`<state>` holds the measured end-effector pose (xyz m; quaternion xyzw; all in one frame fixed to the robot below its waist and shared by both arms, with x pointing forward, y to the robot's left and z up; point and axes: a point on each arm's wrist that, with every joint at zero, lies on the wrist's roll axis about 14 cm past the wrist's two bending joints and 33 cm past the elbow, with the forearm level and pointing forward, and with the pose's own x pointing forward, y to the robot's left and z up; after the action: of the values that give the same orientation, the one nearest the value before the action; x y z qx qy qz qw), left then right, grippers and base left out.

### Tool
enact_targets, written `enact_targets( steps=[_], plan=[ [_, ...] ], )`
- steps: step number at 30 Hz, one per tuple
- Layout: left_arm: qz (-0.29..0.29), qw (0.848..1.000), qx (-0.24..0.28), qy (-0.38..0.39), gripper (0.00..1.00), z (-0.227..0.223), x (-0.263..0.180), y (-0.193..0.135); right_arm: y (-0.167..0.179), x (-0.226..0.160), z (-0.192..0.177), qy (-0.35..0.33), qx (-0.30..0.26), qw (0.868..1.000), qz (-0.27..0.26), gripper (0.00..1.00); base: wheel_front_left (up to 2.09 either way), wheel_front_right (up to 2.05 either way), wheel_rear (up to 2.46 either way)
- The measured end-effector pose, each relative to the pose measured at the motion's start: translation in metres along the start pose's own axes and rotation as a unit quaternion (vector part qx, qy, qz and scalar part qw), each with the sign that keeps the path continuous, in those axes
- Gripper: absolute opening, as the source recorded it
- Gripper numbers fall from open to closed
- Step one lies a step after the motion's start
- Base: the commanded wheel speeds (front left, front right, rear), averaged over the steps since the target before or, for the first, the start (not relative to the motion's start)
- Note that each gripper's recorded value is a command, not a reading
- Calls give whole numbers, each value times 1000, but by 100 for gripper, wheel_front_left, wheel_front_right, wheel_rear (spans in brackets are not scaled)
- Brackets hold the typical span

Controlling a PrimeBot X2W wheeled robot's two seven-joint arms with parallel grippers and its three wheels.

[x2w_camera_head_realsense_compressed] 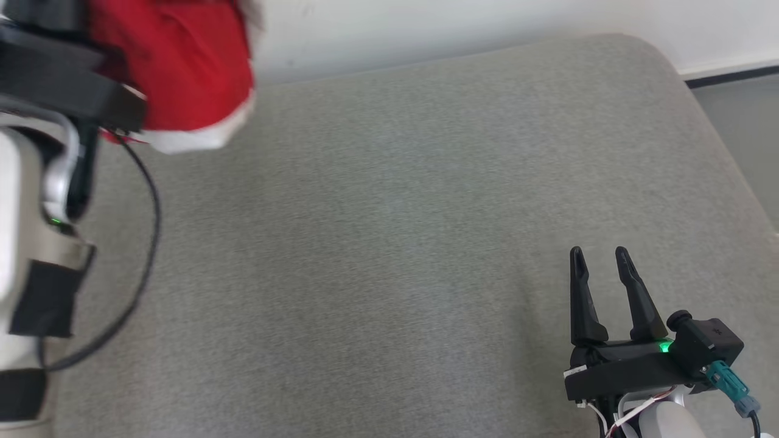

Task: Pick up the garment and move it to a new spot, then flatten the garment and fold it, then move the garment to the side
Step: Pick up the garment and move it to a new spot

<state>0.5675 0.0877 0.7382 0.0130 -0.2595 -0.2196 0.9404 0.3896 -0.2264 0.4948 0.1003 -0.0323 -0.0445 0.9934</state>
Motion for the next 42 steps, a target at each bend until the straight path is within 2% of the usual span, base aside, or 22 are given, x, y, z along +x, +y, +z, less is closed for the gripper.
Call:
enact_targets(
  steps=[8,14,22,27,28,29,30,36,42],
  plan=[
    [-71,995,-70,32,0,-47,-2,-81,-24,-16,9,-6,-8,999,-37,100,0,0,0],
    [-102,984,-116,83,0,-86,-32,-129,-31,-24,12,-8,-13,999,-47,100,0,0,0],
    [-111,960,-171,192,0,-152,-99,-172,-18,-18,12,-10,-16,999,-26,100,0,0,0],
    [-119,936,-195,269,0,-188,-147,-202,-11,-18,11,-9,-14,1000,-15,100,0,0,0],
    [-120,934,-196,274,24,-190,-150,-204,-10,-19,11,-9,-13,1000,-14,100,0,0,0],
    [-120,933,-198,274,55,-190,-151,-206,-9,-20,11,-9,-14,1000,-13,100,0,0,0],
    [-119,933,-200,274,100,-189,-152,-207,-9,-20,11,-9,-13,1000,-13,100,0,0,0],
    [-109,945,-201,235,100,-165,-139,-198,-7,-23,14,-14,-18,1000,-9,100,0,0,0],
    [-69,968,-160,181,100,-131,-132,-156,1,-26,12,-12,-19,1000,3,100,0,0,0]
  ],
)
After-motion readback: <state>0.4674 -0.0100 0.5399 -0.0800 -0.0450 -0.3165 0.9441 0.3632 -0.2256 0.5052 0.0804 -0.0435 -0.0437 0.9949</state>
